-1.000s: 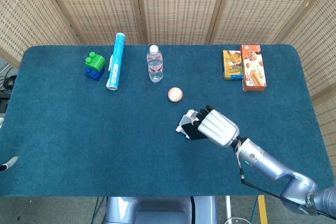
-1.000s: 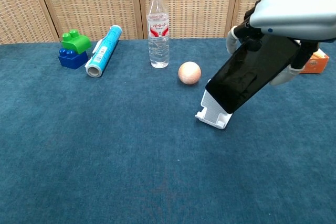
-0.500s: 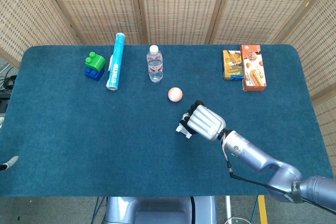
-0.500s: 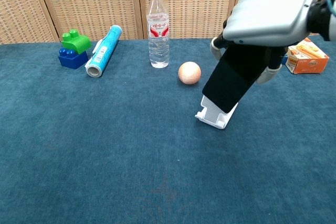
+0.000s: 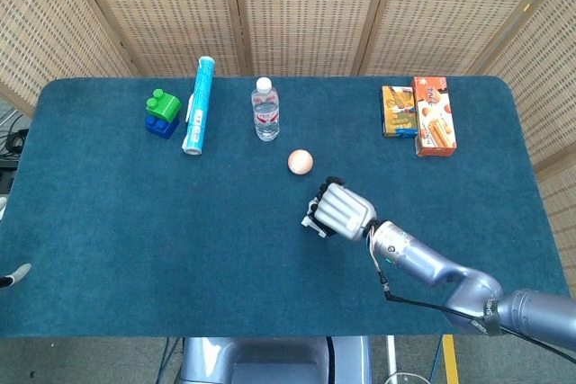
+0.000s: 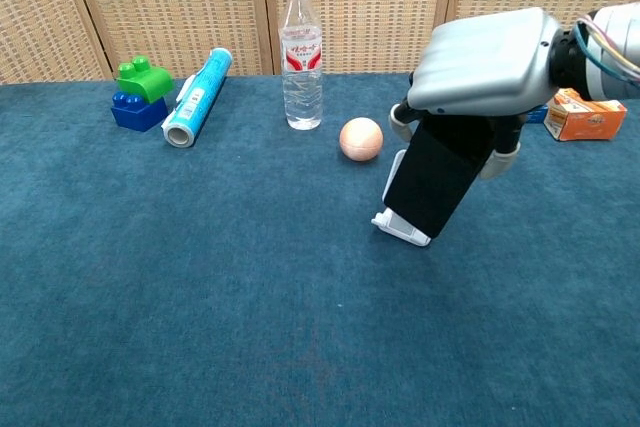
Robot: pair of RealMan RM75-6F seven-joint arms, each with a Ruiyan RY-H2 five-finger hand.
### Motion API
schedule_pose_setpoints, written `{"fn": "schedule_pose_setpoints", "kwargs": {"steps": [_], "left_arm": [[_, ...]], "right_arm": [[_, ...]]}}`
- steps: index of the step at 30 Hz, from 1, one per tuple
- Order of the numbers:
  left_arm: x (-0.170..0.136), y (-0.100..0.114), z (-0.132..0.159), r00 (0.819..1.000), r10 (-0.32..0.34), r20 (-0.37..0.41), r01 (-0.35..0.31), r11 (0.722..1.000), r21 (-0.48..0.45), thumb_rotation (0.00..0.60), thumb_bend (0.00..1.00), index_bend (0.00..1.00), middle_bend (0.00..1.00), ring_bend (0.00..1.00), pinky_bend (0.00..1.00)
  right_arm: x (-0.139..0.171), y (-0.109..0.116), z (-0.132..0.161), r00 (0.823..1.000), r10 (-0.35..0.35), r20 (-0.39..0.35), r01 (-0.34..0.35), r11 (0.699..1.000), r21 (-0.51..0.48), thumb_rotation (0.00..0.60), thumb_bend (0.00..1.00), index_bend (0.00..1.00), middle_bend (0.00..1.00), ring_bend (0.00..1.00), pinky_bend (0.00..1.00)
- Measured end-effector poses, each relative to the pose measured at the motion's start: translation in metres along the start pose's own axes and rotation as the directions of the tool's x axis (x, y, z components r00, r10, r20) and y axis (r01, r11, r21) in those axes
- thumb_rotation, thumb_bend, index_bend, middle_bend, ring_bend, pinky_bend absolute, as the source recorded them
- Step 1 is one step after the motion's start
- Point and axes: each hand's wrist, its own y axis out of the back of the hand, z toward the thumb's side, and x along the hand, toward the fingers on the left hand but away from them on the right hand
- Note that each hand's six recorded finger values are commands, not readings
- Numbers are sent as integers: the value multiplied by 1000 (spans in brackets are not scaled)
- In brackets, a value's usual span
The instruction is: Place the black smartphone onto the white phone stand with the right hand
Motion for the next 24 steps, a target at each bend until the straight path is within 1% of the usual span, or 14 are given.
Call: {"fn": "schedule_pose_setpoints", "kwargs": {"steps": [4, 10, 17, 24], "left_arm": [[0, 0, 0, 1000, -1, 1, 1, 1000, 0, 600, 0, 0, 0, 0, 0], [0, 0, 0, 1000, -1, 1, 1, 1000, -1, 600, 0, 0, 0, 0, 0], [0, 0, 0, 1000, -2, 2, 2, 1000, 0, 600, 0, 0, 0, 0, 0], [0, -1, 1, 1000, -5, 2, 5, 1000, 3, 600, 0, 0, 0, 0, 0]], "right_arm": [[-2, -1, 0, 1000, -2, -1, 2, 1000, 17, 600, 445, 451, 419, 414, 418], [-3, -1, -3, 1000, -11, 7, 11, 998, 64, 600, 440, 451, 343, 399, 418], [-4, -6, -6, 1000, -23, 12, 21, 991, 135, 600, 440, 451, 337, 390, 418], [-3, -8, 0, 999, -45, -10, 46, 979, 200, 600, 414, 451, 337, 390, 418]]}}
